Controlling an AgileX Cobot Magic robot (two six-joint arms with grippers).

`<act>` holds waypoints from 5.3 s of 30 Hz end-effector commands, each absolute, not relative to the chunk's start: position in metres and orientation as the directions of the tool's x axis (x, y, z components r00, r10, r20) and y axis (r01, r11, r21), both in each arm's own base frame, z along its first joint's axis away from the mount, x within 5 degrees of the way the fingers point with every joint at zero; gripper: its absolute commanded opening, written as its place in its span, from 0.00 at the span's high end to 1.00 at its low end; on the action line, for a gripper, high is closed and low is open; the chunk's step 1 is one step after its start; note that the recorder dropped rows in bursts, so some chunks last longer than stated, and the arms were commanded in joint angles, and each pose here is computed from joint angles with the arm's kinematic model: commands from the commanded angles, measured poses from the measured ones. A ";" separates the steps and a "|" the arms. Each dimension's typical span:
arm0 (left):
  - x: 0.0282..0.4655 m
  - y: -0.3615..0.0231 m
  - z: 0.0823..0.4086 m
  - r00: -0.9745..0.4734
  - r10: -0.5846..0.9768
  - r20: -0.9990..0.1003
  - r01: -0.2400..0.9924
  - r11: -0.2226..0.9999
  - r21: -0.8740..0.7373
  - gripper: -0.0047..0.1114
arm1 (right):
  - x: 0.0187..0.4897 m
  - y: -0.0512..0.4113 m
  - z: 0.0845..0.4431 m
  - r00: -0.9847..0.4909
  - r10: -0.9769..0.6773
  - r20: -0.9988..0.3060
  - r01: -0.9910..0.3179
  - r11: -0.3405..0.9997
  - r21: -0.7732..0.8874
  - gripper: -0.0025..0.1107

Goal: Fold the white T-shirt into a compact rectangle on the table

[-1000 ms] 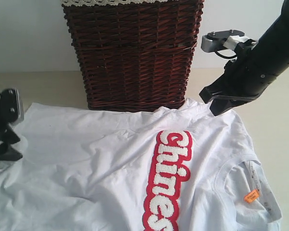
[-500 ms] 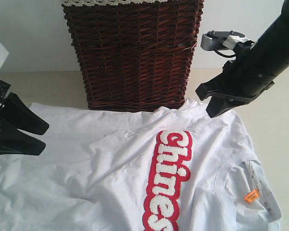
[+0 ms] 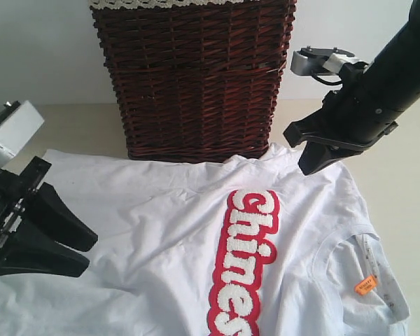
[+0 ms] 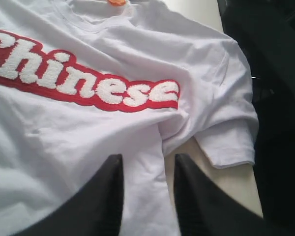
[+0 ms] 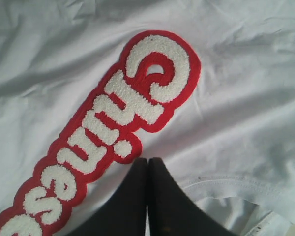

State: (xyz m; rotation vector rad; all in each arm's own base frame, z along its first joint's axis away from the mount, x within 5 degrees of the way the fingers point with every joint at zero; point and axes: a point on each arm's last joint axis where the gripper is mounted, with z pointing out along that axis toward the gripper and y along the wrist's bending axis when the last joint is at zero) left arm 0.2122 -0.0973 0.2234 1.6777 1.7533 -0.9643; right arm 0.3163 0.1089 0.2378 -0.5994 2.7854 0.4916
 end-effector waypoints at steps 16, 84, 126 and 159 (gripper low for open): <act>0.202 -0.156 0.204 -0.422 0.725 -0.544 0.905 0.374 -0.204 0.96 | 0.315 0.109 0.241 -0.868 -0.371 -0.330 -0.461 0.848 0.261 0.98; 0.099 -0.295 0.138 -0.455 0.846 -0.276 0.884 0.467 -0.024 0.96 | 0.315 0.108 0.241 -0.867 -0.375 -0.329 -0.464 0.848 0.255 0.98; 0.189 -0.212 0.203 -0.683 0.675 -0.279 0.715 0.696 -0.069 0.96 | 0.348 0.091 0.155 -0.908 -0.318 -0.272 -0.335 0.942 0.019 0.98; 0.355 -0.112 0.175 -0.898 0.281 -0.337 0.360 0.912 -0.197 0.96 | 0.438 0.066 0.141 -0.924 -0.193 -0.331 -0.178 0.981 -0.077 0.83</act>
